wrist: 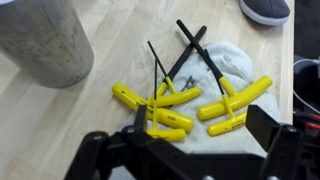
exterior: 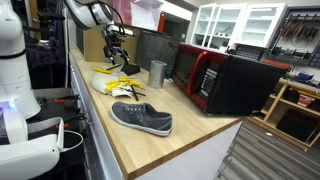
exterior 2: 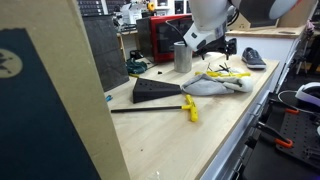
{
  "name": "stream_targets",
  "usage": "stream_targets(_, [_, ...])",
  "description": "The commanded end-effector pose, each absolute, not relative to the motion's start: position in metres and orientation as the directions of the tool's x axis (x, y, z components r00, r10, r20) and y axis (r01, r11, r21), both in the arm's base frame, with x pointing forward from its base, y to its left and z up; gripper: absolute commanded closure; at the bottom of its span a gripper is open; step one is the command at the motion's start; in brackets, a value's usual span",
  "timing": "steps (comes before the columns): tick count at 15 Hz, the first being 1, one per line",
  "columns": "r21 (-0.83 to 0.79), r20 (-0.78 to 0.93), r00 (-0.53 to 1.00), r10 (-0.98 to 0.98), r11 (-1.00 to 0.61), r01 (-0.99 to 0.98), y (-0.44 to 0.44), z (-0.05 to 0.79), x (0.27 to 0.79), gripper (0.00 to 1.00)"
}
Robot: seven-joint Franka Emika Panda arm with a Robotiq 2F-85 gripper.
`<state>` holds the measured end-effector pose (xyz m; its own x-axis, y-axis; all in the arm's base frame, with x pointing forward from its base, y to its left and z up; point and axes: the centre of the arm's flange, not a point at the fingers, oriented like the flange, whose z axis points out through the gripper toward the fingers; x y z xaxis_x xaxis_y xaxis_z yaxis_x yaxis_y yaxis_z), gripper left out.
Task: Remove the yellow object from the black platform and then put it on the pile of yellow objects on the right
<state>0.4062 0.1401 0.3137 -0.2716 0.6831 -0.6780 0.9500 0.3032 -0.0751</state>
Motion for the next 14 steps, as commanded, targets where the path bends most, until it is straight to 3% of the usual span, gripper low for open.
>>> stream_targets(1, [0.023,-0.618,-0.108,0.779,0.155,0.988,0.152,0.333,0.416,0.00])
stream_targets(7, [0.099,-0.464,0.161,0.871,-0.130,0.987,0.169,0.353,0.430,0.00])
stream_targets(14, [0.120,-0.281,0.482,0.830,-0.468,0.875,0.213,0.356,0.462,0.00])
